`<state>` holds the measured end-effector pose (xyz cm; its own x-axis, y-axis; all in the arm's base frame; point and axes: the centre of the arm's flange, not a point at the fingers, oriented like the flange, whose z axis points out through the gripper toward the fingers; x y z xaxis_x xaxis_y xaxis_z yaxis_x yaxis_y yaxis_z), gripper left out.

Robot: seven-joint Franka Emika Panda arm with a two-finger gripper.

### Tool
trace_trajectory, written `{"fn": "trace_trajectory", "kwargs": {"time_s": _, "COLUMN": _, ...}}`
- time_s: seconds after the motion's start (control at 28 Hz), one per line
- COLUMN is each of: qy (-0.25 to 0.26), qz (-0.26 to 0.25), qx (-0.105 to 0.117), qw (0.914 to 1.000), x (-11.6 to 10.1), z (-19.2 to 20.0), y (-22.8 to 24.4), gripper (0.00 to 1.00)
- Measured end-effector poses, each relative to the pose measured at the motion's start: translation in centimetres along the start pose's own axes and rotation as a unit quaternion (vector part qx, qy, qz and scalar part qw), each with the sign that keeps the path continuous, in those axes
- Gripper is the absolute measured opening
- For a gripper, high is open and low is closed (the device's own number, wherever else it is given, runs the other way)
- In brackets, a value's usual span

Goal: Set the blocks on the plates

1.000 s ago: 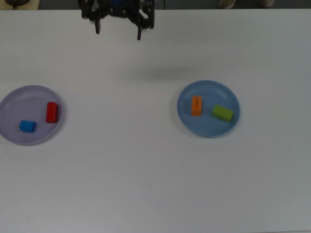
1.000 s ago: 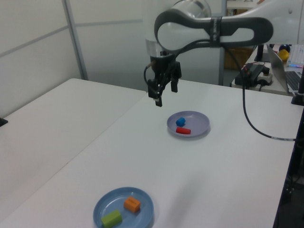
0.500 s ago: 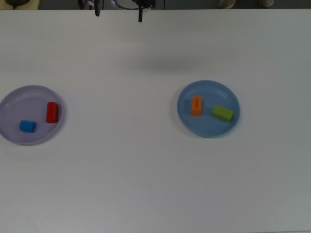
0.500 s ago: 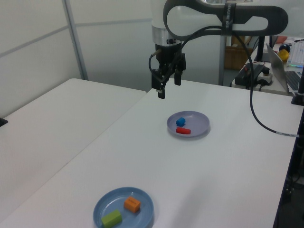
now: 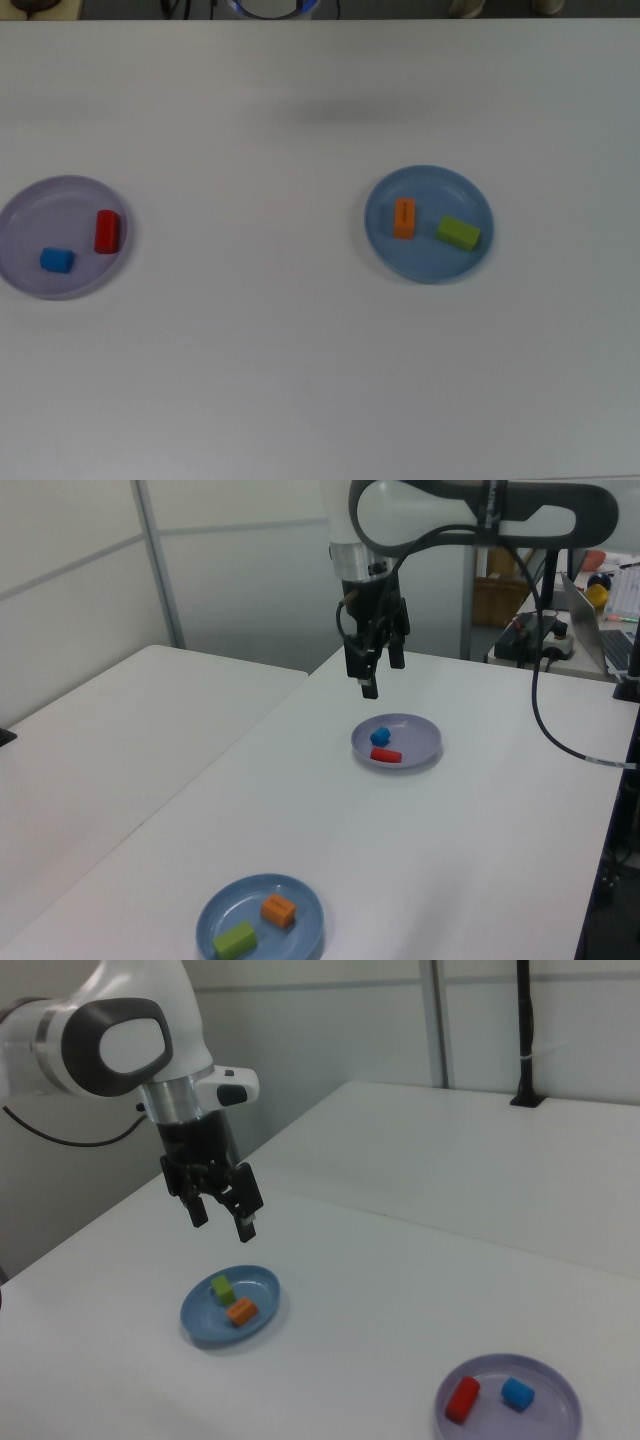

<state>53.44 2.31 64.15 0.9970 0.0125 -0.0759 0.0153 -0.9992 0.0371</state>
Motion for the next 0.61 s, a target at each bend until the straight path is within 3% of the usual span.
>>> {"fn": "trace_trajectory", "kwargs": {"time_s": 0.32, "qy": 0.010, "qz": -0.039, "qx": 0.012, "qw": 0.9991, "x": -0.47, "z": -0.76, "y": 0.27, "gripper": 1.00}}
{"fn": "trace_trajectory", "kwargs": {"time_s": 0.61, "qy": 0.020, "qz": -0.043, "qx": 0.015, "qw": 0.9988, "x": -0.17, "z": -0.84, "y": 0.19, "gripper": 1.00}}
